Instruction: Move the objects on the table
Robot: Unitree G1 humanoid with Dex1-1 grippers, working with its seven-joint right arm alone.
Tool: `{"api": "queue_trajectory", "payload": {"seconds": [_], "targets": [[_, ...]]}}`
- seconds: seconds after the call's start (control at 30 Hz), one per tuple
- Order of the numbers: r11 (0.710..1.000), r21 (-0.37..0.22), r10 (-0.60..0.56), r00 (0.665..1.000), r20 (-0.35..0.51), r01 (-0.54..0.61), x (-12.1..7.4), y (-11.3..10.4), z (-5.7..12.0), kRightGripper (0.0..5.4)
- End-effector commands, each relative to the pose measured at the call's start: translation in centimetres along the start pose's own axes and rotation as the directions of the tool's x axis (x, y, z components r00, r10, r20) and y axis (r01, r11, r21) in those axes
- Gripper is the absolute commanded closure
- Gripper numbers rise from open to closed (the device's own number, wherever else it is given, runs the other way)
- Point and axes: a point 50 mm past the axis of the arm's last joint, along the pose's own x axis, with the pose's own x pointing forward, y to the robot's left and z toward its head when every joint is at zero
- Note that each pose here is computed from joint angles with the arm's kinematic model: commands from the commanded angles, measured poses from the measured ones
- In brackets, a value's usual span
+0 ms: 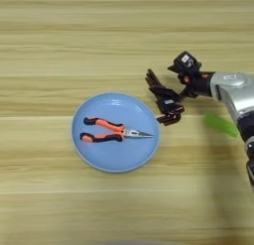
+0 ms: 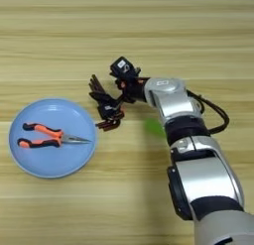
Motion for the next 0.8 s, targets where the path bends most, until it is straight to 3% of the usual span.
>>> {"api": "queue_trajectory", "payload": {"seconds": [0.03,0.2,0.3,0.47,0.8], "targets": [[0.988,-0.089,-0.109,0.98,0.167,0.125,-0.6,-1.9,5.7,0.03],[0.988,-0.079,-0.125,0.984,0.127,0.135,0.0,-1.8,5.6,0.03],[0.99,-0.045,-0.131,0.99,0.043,0.133,0.4,-1.8,4.9,0.03],[0.988,-0.039,-0.149,0.988,-0.033,0.148,1.0,-1.6,4.2,0.03],[0.979,-0.109,-0.175,0.984,-0.028,0.171,1.8,-0.8,3.6,0.03]]}}
